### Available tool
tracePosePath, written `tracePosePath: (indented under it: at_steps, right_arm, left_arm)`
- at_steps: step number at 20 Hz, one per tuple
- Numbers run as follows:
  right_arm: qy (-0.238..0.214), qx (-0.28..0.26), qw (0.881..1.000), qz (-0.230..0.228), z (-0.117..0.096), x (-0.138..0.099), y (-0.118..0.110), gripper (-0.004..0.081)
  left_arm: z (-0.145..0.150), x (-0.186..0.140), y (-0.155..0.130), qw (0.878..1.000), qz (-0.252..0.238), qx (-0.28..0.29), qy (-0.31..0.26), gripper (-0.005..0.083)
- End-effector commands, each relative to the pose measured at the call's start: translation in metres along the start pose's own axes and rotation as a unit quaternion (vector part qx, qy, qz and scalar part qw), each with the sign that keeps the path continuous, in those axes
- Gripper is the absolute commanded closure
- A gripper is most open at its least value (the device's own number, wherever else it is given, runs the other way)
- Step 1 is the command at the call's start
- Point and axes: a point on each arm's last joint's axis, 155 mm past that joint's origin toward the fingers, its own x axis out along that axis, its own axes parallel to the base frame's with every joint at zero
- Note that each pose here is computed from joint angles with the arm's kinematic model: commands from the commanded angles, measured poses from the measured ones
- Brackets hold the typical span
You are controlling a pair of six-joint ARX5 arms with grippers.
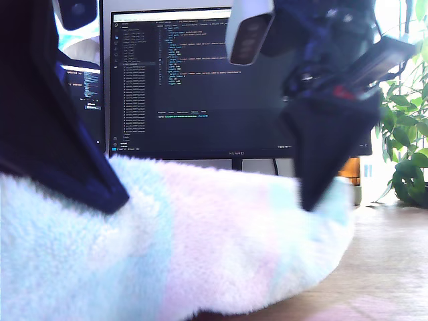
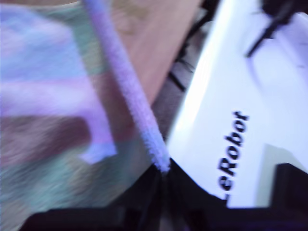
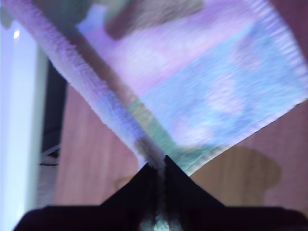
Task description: Fold the tea towel to a neat square and place it to the right
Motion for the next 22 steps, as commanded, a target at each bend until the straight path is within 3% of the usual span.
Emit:
tracePosePath:
  at_steps: [1,5,10,22]
  right_arm:
    - [0.002,0.000,1.000,-0.025,0.000,0.002,-0.016,0.0783]
    - [-0.024,-0.014,0.997,-0.071,0.015,0.000,-0.038,0.0782]
    - [-0.046,-0.026,0.992,-0.114,0.028,-0.004,-0.059,0.0782]
    - [-0.073,-0.064,0.985,-0.140,0.060,0.018,-0.073,0.0782]
  left_arm:
    - [0.009,-0.007,0.007,1.000,0.015,-0.007,-0.007,0.0793]
    - [0.020,-0.019,0.026,0.998,0.053,-0.026,-0.016,0.0793]
    - [0.006,-0.024,0.047,0.995,0.088,-0.051,0.008,0.0793]
    - [-0.009,-0.030,0.082,0.982,0.172,-0.067,0.036,0.0793]
